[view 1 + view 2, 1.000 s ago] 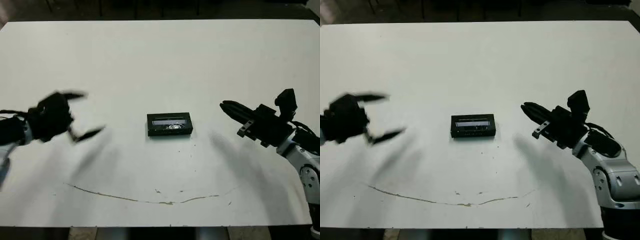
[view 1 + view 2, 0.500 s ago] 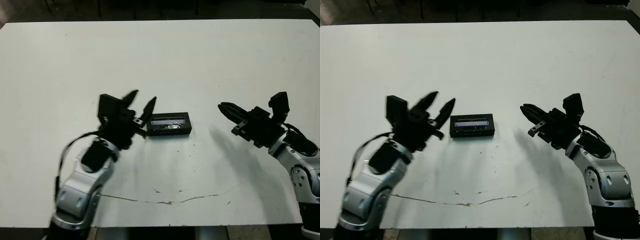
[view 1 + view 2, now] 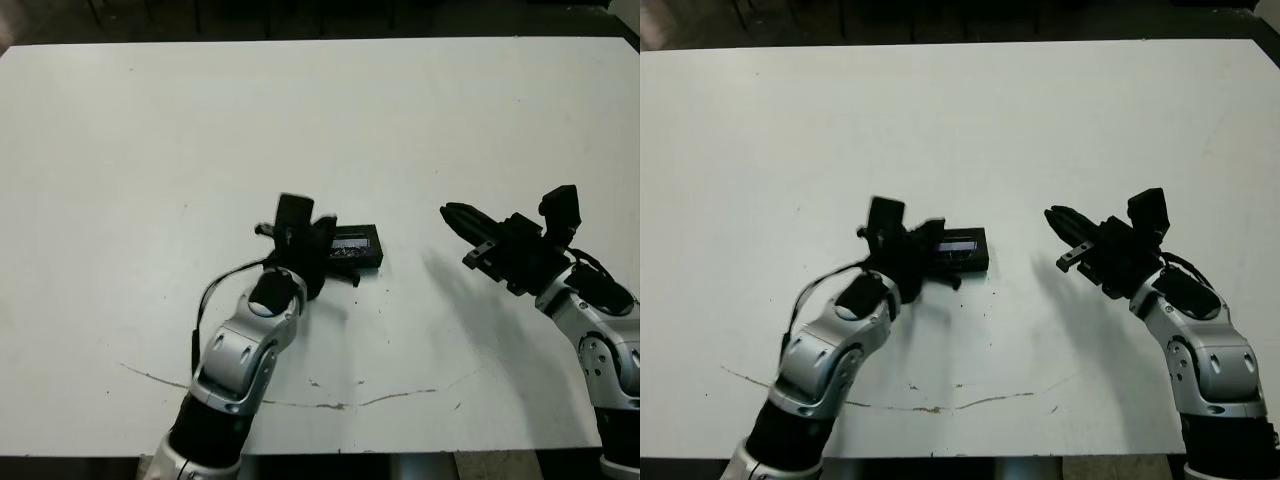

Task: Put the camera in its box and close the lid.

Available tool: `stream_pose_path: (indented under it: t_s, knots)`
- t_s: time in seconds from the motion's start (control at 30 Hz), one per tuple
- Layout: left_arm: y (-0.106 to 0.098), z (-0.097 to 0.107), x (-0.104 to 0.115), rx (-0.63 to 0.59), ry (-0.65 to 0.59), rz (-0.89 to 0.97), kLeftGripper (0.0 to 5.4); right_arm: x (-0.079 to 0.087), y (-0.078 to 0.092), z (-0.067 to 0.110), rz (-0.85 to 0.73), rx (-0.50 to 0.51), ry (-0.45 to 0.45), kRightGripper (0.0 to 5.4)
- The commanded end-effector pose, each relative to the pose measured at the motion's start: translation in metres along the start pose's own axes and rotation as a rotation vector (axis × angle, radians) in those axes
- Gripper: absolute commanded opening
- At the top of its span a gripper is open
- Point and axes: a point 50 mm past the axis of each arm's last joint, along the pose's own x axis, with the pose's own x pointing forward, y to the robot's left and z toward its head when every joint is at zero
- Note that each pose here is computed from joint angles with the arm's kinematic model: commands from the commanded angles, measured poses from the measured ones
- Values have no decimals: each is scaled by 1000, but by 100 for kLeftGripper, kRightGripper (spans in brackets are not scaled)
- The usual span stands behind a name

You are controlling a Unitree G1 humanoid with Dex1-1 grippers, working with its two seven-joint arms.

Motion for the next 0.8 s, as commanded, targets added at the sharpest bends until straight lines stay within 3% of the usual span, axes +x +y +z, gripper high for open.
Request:
stream_pose_path:
  t_s: [0.03, 0.4, 0.6, 0.8]
  knots:
    - [-2, -36, -2, 52, 178, 9, 1, -2, 4, -5, 3, 20, 33, 0]
    - [-18, -79, -16, 35, 309, -59, 1, 0, 10, -5, 23, 16, 33, 0]
    - [-25, -91, -27, 61, 329, -110, 1, -2, 11, -5, 10, 19, 36, 0]
    - [-14, -94, -38, 9, 361, -89, 1, -1, 11, -5, 20, 27, 28, 0]
